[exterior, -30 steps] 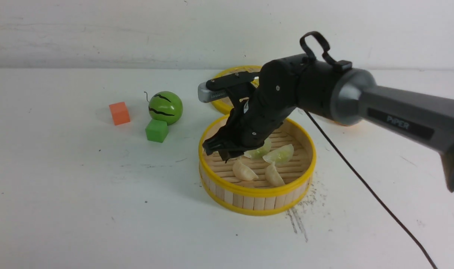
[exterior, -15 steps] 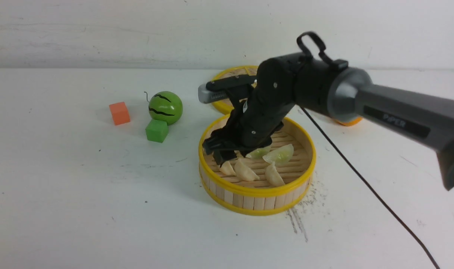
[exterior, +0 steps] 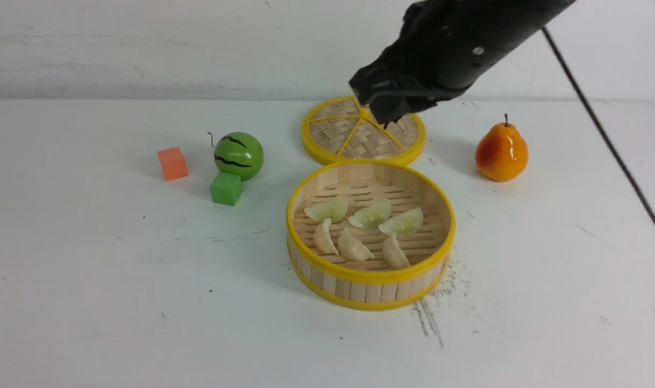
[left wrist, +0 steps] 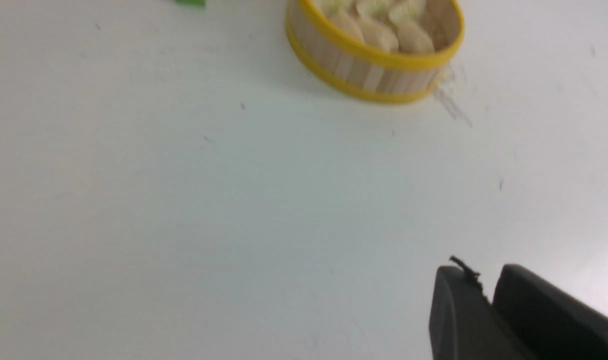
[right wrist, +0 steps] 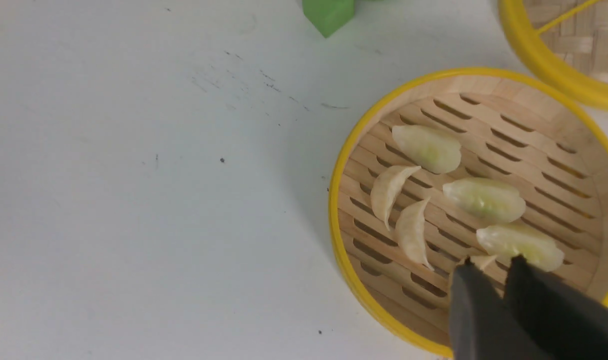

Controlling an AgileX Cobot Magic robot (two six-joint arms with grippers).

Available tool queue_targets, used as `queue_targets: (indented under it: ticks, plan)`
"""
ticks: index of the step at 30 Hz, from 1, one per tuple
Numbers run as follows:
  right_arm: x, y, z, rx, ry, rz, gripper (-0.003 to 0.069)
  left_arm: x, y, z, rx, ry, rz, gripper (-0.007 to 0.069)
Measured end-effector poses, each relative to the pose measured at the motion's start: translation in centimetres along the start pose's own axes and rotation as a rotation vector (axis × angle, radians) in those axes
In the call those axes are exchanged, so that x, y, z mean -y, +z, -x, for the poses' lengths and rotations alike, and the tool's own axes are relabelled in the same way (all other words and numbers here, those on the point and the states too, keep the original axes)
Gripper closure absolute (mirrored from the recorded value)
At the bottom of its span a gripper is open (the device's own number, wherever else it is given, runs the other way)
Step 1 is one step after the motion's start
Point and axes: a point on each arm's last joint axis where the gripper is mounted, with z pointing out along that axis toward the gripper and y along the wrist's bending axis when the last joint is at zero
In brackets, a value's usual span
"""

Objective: Put the dumplings into the steamer on the white table.

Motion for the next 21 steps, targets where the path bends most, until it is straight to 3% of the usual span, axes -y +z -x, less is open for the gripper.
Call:
queue_targets:
  ticks: [5, 21]
  plan:
    - [-0.6, -3.9, -2.3, 0.104, -0.017, 0.017, 0.0677, -0.9, -1.4, -0.2, 0.135, -0.061, 0.027, 0.0519]
    - [-0.5, -12.2, -17.2, 0.673, 0.012, -0.025, 0.0675, -0.6, -0.9, 0.7, 0.264, -0.048, -0.003, 0.0515]
